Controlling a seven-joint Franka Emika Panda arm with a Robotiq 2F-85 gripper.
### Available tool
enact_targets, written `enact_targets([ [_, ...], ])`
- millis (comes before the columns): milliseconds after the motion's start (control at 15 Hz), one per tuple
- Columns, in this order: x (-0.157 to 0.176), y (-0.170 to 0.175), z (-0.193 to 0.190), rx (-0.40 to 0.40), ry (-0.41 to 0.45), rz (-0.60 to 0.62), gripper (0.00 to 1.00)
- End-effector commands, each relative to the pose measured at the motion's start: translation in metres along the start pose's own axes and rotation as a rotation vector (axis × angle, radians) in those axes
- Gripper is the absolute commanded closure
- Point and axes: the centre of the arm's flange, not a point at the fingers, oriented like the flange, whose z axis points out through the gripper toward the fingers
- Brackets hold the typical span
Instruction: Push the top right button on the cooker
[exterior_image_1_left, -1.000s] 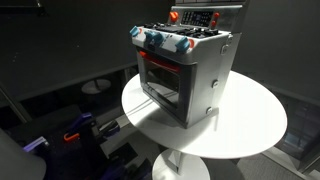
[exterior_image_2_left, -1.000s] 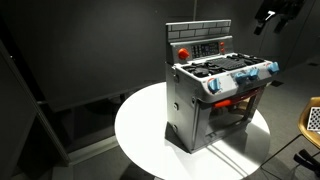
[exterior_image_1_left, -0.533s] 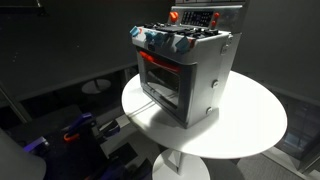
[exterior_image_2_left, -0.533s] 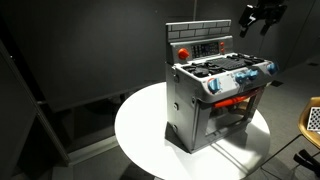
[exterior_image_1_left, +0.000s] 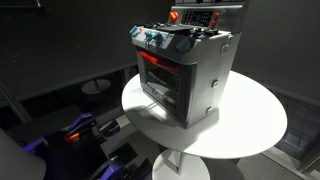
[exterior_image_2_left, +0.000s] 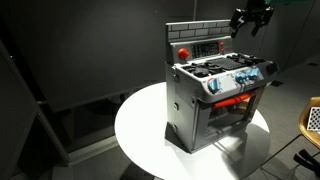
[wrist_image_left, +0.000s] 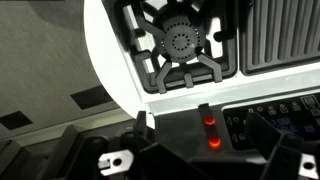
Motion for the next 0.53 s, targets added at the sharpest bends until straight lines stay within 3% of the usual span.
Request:
enact_targets([
  [0,0.028,-0.004,0.008,-0.031,0.016,0.037,0.0],
  [467,0.048,-0.007,0.03,-0.045,0.01,0.067,0.0],
])
